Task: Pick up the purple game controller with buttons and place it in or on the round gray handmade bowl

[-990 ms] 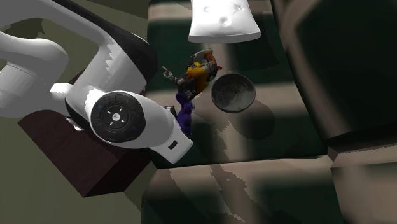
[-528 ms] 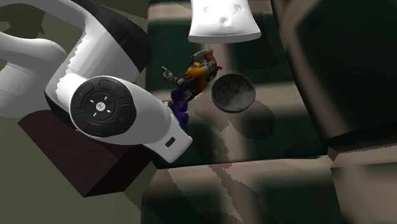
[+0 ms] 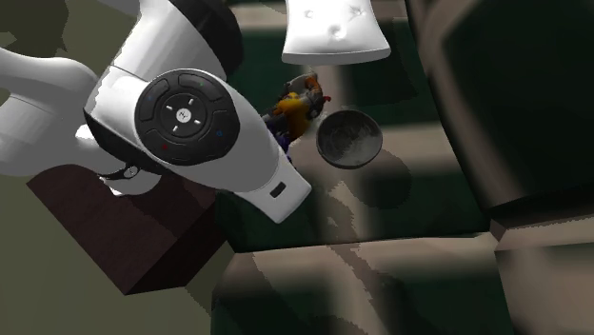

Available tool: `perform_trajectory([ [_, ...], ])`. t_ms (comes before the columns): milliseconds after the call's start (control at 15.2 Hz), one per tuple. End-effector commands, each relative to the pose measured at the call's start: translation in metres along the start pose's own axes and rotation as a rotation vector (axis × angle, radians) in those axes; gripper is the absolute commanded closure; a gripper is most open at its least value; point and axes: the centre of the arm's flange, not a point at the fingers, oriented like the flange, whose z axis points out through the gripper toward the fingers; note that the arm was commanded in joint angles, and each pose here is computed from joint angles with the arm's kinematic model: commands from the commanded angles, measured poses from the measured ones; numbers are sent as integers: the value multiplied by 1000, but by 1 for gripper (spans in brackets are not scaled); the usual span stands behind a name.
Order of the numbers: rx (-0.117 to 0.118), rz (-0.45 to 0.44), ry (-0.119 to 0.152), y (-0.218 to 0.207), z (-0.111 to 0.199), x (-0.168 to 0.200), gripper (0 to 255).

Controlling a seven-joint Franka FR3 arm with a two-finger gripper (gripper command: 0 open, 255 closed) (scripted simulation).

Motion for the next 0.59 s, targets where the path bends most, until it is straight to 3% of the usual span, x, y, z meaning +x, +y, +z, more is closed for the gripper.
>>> perform_trajectory([
  [0, 1, 0, -1, -20, 8, 19, 255],
  [528, 1, 0, -1, -86, 32, 98, 255],
])
